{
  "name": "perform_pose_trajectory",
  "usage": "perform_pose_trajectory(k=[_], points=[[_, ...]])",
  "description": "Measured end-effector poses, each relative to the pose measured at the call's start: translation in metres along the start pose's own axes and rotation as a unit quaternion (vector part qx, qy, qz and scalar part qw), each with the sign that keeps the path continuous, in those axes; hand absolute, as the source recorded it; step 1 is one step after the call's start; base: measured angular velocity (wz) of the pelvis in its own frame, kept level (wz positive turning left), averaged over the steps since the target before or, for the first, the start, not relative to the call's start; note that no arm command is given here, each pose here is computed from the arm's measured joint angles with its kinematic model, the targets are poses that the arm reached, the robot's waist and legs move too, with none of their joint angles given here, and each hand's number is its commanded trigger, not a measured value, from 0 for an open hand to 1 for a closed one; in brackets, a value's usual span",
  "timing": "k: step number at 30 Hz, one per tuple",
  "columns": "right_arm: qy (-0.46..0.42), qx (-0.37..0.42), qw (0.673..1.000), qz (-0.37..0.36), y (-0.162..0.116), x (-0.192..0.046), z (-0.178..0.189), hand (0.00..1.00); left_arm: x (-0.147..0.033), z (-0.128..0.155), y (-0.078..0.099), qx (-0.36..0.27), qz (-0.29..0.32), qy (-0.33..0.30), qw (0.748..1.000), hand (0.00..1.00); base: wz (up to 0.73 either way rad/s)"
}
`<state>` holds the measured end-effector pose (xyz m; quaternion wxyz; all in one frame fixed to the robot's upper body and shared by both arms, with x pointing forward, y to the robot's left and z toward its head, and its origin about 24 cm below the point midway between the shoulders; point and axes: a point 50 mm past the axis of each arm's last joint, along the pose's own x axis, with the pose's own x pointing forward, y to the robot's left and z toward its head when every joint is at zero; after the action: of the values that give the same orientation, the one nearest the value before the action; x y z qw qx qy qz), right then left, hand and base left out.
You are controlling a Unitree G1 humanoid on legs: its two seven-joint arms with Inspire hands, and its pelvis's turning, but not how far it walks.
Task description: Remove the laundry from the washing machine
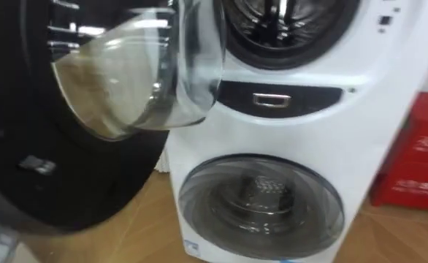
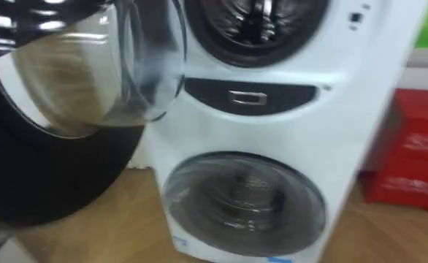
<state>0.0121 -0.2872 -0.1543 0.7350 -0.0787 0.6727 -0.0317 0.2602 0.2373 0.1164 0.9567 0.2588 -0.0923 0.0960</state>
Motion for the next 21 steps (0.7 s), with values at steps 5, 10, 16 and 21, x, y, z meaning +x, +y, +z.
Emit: perform_pose_trajectory(k=[5,10,16,21], points=[[-0.003,-0.051,0.999,-0.006,0.001,0.002,0.016,0.00,0.004,0.015,-0.048,-0.013,-0.106,-0.030,0.994,0.00,-0.28],[-0.020,-0.062,0.998,-0.002,0.007,0.003,0.029,0.00,0.011,0.024,-0.068,-0.047,-0.143,-0.037,0.988,0.00,-0.16],[-0.018,-0.056,0.998,0.005,0.011,0.004,0.030,0.00,0.014,0.036,-0.103,-0.035,-0.243,-0.052,0.968,0.00,-0.17],[-0.018,-0.052,0.998,0.005,0.012,0.004,0.036,0.00,0.013,0.032,-0.110,-0.031,-0.275,-0.034,0.960,0.00,-0.03]])
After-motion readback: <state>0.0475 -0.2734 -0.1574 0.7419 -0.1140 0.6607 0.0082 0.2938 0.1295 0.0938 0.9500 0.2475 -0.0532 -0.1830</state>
